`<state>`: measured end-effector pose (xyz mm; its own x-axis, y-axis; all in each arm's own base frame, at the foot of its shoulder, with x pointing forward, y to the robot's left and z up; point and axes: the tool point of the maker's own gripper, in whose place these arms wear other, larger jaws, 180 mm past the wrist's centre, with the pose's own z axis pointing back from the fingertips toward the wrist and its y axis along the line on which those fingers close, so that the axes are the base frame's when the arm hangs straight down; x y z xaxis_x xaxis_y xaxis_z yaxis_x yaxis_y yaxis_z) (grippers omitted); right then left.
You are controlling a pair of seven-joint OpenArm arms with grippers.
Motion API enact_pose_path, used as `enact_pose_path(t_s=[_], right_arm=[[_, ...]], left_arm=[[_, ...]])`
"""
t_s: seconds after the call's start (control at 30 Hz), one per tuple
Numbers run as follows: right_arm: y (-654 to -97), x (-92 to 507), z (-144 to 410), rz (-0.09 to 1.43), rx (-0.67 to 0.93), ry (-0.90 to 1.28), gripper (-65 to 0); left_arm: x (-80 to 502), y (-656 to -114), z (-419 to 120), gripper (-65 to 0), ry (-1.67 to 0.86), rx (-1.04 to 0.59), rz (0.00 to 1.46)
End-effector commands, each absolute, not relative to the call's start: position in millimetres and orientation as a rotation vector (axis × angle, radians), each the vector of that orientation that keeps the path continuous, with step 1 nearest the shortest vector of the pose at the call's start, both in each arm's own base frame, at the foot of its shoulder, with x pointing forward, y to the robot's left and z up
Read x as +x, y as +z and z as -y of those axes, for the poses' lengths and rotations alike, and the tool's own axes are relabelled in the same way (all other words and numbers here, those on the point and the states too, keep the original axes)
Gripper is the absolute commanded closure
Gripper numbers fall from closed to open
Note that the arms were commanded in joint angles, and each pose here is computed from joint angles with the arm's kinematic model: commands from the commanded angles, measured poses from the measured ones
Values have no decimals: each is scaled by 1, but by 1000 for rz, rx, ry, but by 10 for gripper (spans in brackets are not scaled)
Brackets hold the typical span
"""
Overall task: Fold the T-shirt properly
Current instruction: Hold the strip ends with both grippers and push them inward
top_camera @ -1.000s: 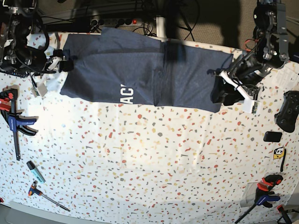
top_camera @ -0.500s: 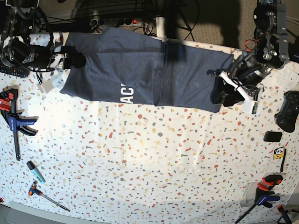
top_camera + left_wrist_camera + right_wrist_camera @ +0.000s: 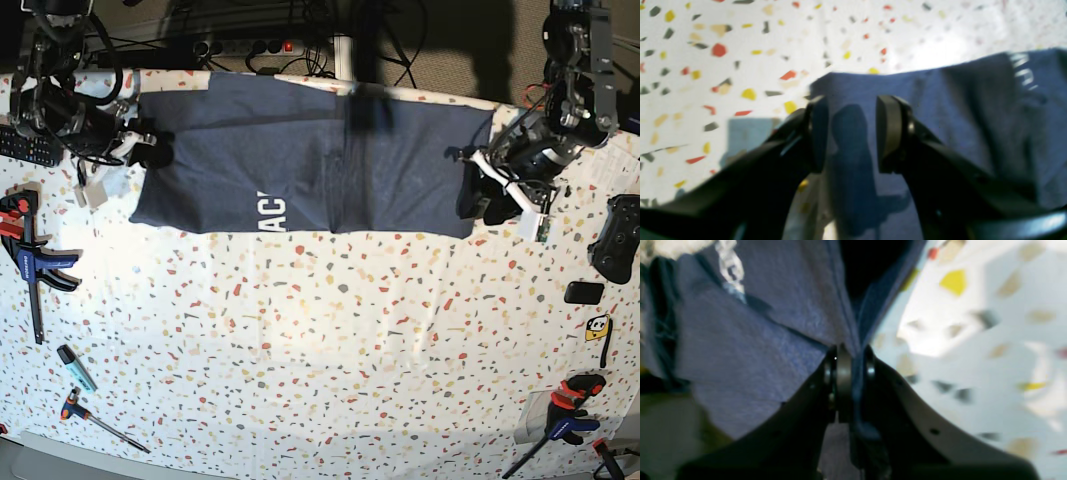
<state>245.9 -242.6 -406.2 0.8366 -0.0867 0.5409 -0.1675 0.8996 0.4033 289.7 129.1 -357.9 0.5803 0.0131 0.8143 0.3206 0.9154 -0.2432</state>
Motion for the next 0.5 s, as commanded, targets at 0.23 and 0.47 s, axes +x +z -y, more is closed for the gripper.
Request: enact_pose_path(t_s=[0.23, 0.47], right_arm=[[-367, 283, 277, 679, 350, 116, 0], [-337, 283, 218, 725, 517, 191, 0]], left_arm=[[291, -370, -135, -232, -156, -394, 923], [275, -432, -158, -232, -37, -375, 838]])
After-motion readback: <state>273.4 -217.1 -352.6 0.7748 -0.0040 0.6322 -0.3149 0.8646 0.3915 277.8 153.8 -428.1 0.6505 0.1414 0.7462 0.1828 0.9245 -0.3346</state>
